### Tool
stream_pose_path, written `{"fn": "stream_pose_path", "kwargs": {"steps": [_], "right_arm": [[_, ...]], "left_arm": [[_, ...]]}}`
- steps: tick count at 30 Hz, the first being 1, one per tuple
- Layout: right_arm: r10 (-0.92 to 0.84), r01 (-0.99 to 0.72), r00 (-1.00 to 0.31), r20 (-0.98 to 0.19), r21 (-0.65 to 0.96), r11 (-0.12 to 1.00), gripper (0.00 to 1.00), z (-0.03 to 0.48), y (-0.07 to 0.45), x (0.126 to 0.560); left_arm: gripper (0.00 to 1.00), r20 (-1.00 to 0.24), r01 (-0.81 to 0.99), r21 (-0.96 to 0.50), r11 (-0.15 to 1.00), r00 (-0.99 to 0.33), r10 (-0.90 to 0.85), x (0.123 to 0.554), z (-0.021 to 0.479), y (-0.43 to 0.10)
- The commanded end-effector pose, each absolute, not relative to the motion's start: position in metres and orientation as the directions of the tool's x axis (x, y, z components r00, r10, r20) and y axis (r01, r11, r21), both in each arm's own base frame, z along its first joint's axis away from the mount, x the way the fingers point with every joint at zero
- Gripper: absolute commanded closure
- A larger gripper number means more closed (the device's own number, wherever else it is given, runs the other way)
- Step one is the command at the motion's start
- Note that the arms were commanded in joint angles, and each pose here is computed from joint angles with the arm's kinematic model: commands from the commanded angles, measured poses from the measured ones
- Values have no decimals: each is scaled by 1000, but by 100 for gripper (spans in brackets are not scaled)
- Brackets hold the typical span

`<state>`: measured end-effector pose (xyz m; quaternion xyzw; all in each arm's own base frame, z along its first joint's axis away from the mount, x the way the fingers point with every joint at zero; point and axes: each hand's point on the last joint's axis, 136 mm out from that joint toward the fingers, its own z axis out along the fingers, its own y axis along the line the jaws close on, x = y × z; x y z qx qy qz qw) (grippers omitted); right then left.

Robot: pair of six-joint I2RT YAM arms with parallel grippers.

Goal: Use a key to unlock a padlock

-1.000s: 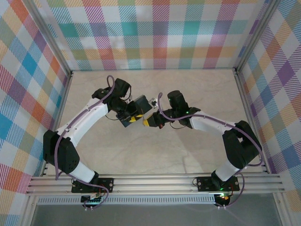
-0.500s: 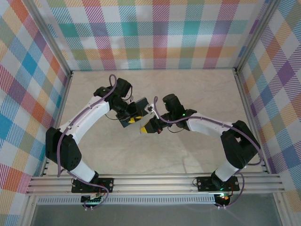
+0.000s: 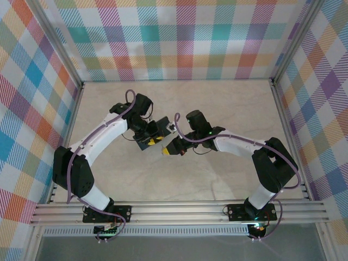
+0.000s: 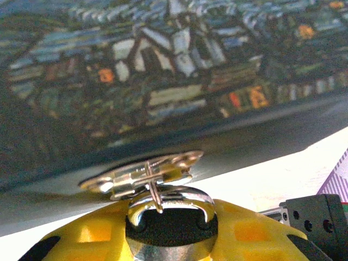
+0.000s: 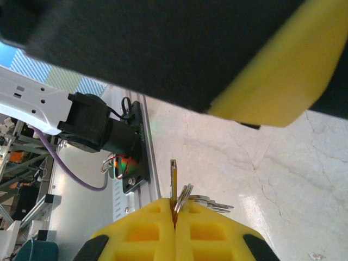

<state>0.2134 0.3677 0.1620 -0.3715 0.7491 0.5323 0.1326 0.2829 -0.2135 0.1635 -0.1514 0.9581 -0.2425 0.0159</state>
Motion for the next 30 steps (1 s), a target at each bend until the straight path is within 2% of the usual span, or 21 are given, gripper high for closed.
{"fn": "stream_pose_path", "kwargs": {"steps": [1, 9, 17, 19, 23, 26, 30], "right_arm": [[-416, -707, -681, -602, 688, 162, 100, 163, 368, 220], [-390, -705, -696, -603, 678, 209, 100, 161, 351, 213], [-377, -681, -721, -581, 695, 231, 100, 154, 335, 196], [-381, -679, -722, -577, 696, 232, 100, 153, 332, 192], [-391, -683, -717, -576, 693, 232, 100, 151, 327, 186], [-403, -691, -707, -581, 688, 220, 100, 150, 324, 181], [-429, -699, -691, -582, 688, 194, 100, 150, 322, 177]], "left_arm": [[90, -26, -278, -479, 833, -944, -330, 290, 181, -207], [91, -155, -477, -325, 817, -825, -543, 305, 126, -179], [90, -252, -510, -194, 838, -800, -545, 313, 74, -193], [84, -256, -511, -176, 842, -802, -540, 312, 66, -197], [60, -228, -478, -168, 862, -832, -506, 308, 66, -209], [53, -198, -432, -207, 878, -860, -470, 304, 86, -218], [51, -173, -296, -294, 909, -919, -355, 298, 132, -229]]}}
